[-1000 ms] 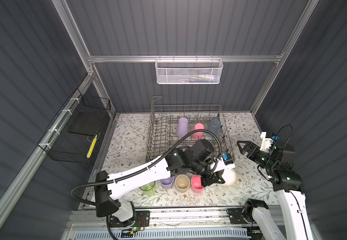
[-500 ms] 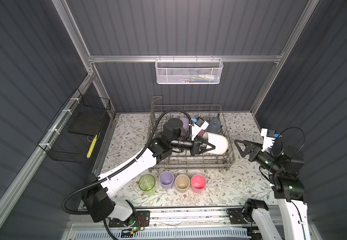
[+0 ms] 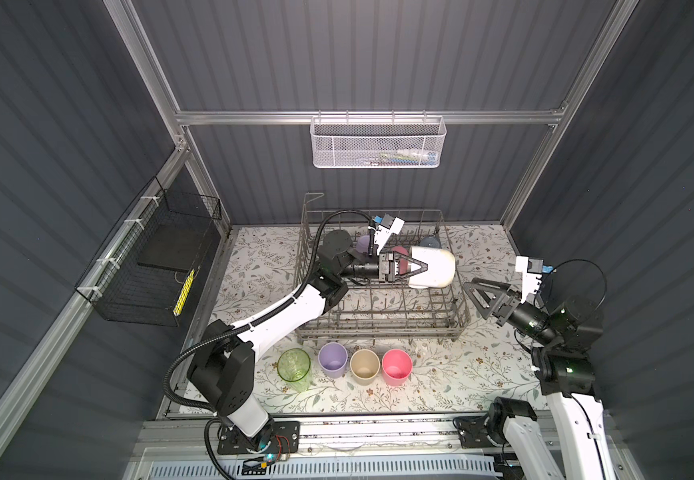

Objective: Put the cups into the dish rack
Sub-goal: 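Carry the white cup sideways over the rack while the right gripper reaches toward it, then close the right gripper on the white cup's base held by the left gripper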

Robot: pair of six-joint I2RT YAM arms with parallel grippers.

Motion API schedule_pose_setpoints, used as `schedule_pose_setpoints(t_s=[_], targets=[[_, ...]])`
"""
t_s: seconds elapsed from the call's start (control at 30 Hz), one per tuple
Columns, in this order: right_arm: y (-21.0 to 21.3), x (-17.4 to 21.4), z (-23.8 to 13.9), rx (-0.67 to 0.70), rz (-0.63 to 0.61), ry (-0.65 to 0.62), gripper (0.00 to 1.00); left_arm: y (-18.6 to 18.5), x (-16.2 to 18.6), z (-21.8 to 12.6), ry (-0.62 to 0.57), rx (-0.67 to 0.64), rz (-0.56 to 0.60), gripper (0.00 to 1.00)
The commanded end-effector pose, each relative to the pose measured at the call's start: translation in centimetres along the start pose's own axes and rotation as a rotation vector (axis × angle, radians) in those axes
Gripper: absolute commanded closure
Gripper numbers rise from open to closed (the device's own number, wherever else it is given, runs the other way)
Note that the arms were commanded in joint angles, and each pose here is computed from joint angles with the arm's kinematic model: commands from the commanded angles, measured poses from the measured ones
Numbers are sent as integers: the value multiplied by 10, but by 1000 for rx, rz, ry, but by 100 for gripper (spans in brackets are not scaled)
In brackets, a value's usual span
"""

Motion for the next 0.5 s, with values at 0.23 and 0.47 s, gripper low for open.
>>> schedule_pose_setpoints(t_s=[0.23, 0.47], targets=[[11, -9, 20, -156, -7, 14, 1, -31, -12, 5, 35, 171, 74, 100], [15, -2, 34, -126, -55, 84, 1, -26, -11, 6, 45, 183, 61, 100]])
Point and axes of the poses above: each gripper's point midway between its finger pads, its own z axis out along the fingers, its own y axis along the line the jaws close on, x = y × z, the point moved 8 cm from there along -z, back along the fingers, and after that the axes turned 12 degrees about -z, right-handed, at the moved point
